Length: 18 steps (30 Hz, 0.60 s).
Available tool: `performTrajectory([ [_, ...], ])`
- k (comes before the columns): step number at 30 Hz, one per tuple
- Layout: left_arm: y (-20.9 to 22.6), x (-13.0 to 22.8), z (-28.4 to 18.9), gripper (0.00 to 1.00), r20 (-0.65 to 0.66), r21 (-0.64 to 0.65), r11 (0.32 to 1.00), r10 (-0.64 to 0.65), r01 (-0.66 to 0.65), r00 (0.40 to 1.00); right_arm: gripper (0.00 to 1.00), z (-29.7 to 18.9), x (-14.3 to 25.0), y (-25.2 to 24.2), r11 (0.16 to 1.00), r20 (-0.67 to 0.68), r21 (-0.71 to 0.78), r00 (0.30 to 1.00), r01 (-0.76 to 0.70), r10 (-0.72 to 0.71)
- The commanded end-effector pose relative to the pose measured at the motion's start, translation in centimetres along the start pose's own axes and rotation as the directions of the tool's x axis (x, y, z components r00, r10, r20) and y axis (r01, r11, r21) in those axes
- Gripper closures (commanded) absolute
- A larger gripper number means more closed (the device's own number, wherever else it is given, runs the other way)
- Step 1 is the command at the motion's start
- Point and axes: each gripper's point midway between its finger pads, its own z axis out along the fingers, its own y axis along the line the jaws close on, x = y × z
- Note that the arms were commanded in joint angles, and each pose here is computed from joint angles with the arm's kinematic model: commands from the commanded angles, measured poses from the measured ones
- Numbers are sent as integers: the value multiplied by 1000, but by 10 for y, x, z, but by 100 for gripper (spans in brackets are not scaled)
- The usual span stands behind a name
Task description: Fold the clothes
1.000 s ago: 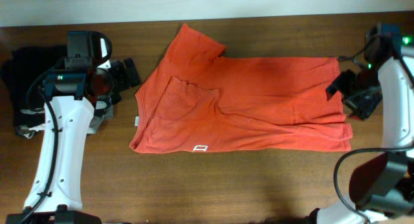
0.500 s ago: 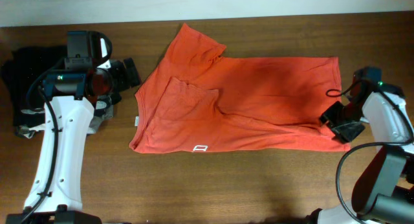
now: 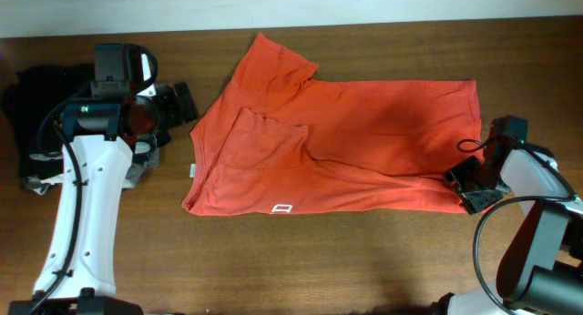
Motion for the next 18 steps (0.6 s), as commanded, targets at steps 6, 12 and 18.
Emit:
performTrajectory([
  [6,1,0,1,0,-2,-2,1000,2,-2,1000,44,4,-6,-2,998,5,-41,999,-45,45],
  [12,1,0,1,1,-2,-2,1000,2,-2,1000,52,3,-11,3,997,26,-60,999,-41,43],
  [18,1,0,1,1,-2,-2,1000,2,-2,1000,83,3,-12,3,997,31,-63,999,-40,42],
])
